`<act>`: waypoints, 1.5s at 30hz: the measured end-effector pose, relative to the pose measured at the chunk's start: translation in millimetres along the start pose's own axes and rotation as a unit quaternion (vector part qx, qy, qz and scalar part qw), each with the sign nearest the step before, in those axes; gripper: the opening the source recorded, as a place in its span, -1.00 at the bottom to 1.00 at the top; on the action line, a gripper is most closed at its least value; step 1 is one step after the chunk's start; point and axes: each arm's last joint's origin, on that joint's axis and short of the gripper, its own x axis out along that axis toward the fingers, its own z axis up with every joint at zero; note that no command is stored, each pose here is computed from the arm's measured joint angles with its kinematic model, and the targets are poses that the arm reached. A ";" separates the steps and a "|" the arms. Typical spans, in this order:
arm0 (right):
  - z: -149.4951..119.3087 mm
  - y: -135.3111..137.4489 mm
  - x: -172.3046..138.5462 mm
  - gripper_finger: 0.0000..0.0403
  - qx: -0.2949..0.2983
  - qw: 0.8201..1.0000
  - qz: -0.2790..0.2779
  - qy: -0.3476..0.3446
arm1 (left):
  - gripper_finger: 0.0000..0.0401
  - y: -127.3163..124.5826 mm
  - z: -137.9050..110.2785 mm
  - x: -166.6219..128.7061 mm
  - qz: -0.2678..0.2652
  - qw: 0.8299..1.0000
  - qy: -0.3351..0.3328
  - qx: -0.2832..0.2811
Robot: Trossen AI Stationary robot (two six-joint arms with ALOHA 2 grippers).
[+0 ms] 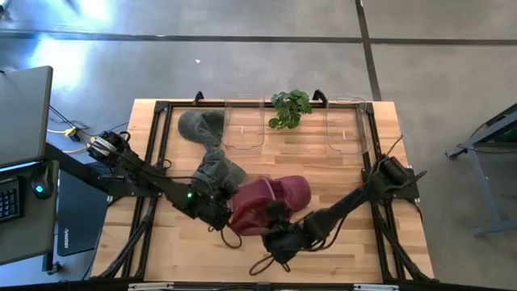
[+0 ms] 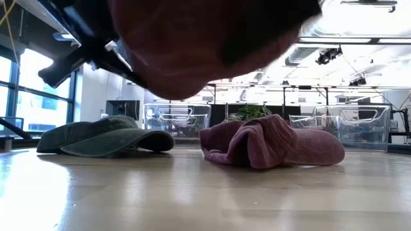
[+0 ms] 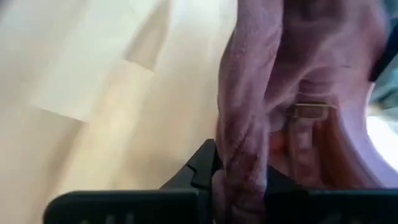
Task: Pick & Place hat
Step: Put the left red cap into the left transparent bin
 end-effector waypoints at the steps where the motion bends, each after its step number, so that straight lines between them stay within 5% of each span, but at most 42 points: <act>1: 3.2 -4.7 -5.8 -0.94 0.005 1.000 0.014 -0.004 | -0.82 -0.9 -4.9 3.0 -0.010 1.000 0.016 0.018; 8: 24.2 -79.0 -59.0 -0.95 0.070 0.996 0.018 -0.053 | -0.69 8.8 -65.7 28.4 -0.096 0.978 0.169 -0.075; 13: 25.2 -148.9 -89.1 -0.96 0.104 0.990 -0.035 -0.086 | -0.76 11.7 -112.2 28.8 -0.081 0.961 0.219 -0.147; 18: 14.7 -221.0 -91.9 -0.97 0.098 0.985 -0.101 -0.100 | -0.88 21.9 -142.2 8.5 -0.021 0.958 0.173 -0.226; 22: -0.9 -282.7 -81.3 -0.96 0.086 0.976 -0.172 -0.101 | -0.95 36.8 -156.2 -21.9 0.042 0.929 0.110 -0.351; 28: -36.5 -368.8 -60.3 -0.98 0.110 0.957 -0.236 -0.126 | -0.97 43.4 -172.4 -51.8 0.061 0.886 0.026 -0.458; 36: -73.0 -416.1 -4.2 -0.98 0.125 0.962 -0.196 -0.144 | -0.97 49.4 -178.7 -64.1 0.095 0.865 -0.011 -0.493; 45: -106.2 -440.2 41.5 -0.96 0.112 0.970 -0.145 -0.159 | -0.97 54.3 -160.0 -46.5 0.054 0.858 -0.074 -0.505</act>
